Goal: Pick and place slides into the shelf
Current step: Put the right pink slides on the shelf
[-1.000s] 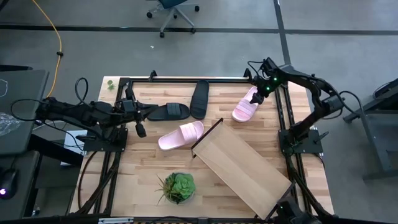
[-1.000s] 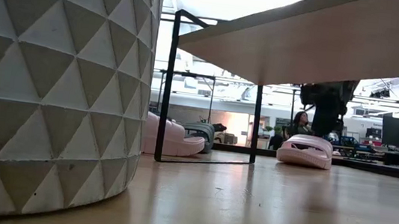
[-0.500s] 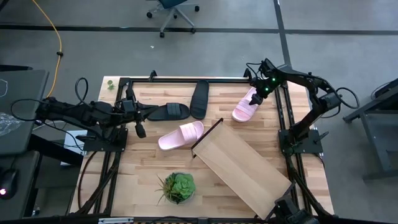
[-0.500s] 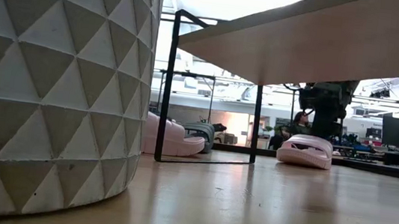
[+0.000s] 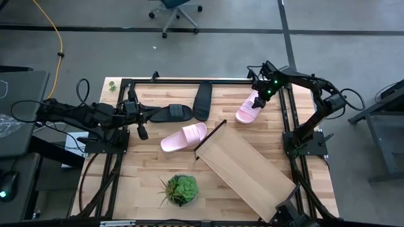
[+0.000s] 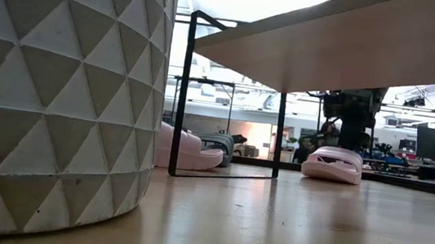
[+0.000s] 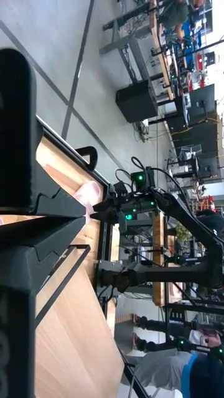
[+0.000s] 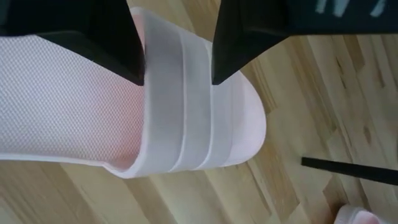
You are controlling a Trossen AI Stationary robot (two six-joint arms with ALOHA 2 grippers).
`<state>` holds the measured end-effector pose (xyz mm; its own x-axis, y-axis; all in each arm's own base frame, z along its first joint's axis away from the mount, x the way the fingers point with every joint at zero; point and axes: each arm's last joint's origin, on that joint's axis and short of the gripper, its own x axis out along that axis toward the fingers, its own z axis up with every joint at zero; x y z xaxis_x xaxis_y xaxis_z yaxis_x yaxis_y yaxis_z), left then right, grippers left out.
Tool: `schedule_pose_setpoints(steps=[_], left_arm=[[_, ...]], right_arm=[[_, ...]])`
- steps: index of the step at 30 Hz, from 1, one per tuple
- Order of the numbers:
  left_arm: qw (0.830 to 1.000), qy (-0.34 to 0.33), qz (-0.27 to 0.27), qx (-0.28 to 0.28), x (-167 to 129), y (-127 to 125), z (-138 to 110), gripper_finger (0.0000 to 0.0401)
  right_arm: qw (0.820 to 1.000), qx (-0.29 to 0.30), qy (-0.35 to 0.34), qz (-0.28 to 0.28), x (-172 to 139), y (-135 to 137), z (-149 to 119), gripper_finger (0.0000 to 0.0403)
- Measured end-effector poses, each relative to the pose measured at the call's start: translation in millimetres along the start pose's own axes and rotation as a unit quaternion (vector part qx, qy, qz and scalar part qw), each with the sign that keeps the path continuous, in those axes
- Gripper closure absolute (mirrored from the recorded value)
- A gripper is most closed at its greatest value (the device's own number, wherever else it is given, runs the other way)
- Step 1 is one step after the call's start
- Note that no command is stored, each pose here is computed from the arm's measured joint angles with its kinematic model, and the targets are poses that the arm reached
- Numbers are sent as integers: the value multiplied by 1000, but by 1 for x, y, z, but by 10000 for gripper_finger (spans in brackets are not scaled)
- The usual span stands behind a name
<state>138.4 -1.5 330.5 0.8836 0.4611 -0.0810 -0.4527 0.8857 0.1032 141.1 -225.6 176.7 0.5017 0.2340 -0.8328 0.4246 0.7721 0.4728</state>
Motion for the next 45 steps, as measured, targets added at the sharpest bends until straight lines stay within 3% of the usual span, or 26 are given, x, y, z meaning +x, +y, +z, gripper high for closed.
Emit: schedule_pose_setpoints(steps=[23,35,45], left_arm=[[1000,0,0,-1,0,0,0,400],[1000,0,0,-1,0,0,0,400],[1000,0,0,0,0,0,0,400]], right_arm=[[1000,0,7,4,-1,2,-2,396],[1000,11,16,8,-10,9,-8,401],[998,-8,-50,-24,-42,35,-12,402]])
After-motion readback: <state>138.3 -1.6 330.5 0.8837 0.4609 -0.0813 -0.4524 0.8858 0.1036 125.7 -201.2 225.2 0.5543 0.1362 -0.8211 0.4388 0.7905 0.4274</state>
